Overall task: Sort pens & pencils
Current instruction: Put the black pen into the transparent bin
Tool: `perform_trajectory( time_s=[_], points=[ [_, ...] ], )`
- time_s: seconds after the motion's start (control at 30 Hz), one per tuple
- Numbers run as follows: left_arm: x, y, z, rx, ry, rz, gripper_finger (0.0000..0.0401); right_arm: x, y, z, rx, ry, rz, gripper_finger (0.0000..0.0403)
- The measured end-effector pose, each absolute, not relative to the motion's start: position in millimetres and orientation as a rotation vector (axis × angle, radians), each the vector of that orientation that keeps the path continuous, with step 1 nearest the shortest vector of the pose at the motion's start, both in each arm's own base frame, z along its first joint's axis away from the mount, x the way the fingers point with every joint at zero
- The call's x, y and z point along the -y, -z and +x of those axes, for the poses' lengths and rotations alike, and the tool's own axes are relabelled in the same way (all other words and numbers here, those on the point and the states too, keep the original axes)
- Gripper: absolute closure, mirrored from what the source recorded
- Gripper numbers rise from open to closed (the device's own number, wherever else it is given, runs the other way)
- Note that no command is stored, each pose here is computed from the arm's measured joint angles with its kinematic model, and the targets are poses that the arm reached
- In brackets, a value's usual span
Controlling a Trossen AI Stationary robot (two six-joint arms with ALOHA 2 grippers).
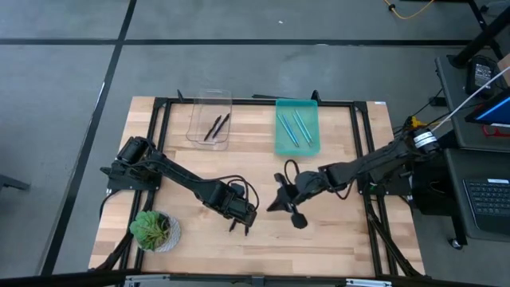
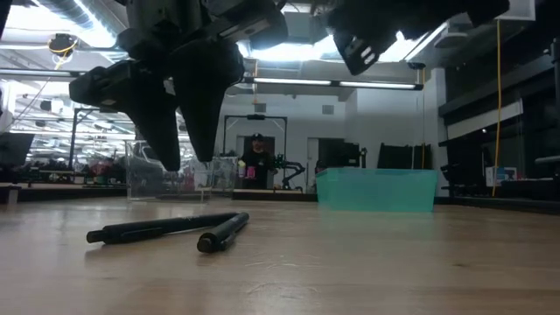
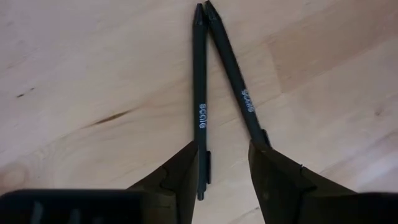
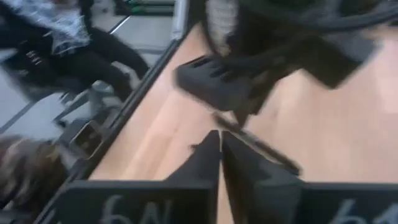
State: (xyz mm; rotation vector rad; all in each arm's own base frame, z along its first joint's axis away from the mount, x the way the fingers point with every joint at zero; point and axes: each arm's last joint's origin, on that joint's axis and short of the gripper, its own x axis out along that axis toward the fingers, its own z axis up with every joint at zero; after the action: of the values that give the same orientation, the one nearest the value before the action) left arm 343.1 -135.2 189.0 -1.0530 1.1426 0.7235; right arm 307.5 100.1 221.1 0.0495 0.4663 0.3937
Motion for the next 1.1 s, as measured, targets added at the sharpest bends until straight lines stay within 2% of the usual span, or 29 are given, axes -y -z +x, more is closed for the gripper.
perform_trajectory(
  time_s=[0.13,0.27,0.43,0.6,0.9,1.0,1.1],
  points=[
    [140,-185,345,-1.144,-0.697,-1.038,0.0269,-104,-236,292,-0.48,-0.457,0.029,0.0389],
    [147,-173,347,-1.167,-0.687,-1.018,0.0267,-101,-257,268,-0.505,-0.39,-0.005,0.0379],
    [147,-164,348,-1.204,-0.706,-1.007,0.0269,-96,-279,239,-0.496,-0.328,-0.034,0.0391],
    [146,-158,349,-1.215,-0.721,-0.999,0.0269,-89,-292,216,-0.509,-0.284,-0.056,0.0399],
    [143,-142,351,-1.252,-0.778,-0.969,0.027,-77,-308,188,-0.488,-0.282,-0.052,0.0387],
    [141,-140,349,-1.269,-0.805,-0.955,0.0281,-73,-313,178,-0.48,-0.282,-0.05,0.0393],
    [139,-139,346,-1.292,-0.834,-0.934,0.0314,-67,-319,164,-0.47,-0.282,-0.047,0.0397]
  ],
)
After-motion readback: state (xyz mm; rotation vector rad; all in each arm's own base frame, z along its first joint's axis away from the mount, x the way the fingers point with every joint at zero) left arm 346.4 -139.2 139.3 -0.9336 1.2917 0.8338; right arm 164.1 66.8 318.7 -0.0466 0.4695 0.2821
